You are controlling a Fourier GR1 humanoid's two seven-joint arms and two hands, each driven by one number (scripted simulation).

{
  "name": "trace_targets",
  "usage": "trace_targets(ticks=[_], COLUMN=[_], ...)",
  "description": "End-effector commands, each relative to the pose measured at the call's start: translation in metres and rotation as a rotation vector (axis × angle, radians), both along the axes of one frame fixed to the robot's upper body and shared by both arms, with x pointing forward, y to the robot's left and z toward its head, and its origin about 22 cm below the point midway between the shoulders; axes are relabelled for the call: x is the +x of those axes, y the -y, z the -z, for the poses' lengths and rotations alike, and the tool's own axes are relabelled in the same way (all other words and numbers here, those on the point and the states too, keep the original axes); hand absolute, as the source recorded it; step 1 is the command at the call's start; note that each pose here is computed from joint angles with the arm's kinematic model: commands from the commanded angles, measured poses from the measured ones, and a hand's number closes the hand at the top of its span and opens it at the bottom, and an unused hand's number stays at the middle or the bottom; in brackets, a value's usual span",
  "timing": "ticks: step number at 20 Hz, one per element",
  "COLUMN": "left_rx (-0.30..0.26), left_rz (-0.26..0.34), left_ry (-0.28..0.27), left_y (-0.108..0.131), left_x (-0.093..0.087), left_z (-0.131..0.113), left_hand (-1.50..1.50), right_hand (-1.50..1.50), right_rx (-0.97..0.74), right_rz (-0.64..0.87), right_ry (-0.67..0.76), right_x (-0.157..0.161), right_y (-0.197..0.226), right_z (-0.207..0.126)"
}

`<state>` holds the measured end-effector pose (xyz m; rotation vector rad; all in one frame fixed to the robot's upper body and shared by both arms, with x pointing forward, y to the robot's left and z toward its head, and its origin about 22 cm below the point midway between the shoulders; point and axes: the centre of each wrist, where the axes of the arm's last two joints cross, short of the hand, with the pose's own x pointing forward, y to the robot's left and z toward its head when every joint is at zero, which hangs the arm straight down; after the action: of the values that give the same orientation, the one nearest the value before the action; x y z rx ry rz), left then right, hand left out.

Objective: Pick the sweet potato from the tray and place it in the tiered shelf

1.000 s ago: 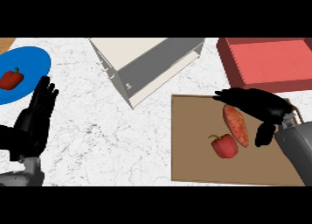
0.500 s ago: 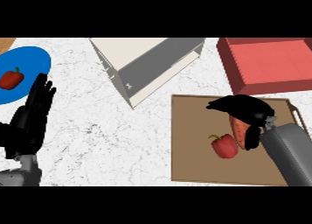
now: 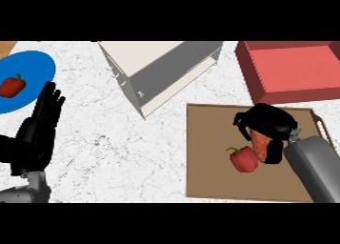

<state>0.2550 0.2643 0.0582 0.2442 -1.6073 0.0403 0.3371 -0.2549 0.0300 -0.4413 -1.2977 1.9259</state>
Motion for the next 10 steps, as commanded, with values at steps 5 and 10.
trace_targets(ticks=[5,10], left_rx=[-0.013,0.019], left_rz=[0.000,-0.010], left_ry=[-0.011,-0.002], left_y=[0.005,0.002], left_x=[-0.003,0.000], left_z=[0.001,-0.018], left_hand=[0.00,0.00], right_hand=[1.50,1.50], right_rx=[0.075,0.159], right_rz=[0.061,0.092], right_ry=[0.052,-0.040], right_x=[-0.030,-0.052], right_y=[-0.080,-0.132], right_z=[0.002,-0.002])
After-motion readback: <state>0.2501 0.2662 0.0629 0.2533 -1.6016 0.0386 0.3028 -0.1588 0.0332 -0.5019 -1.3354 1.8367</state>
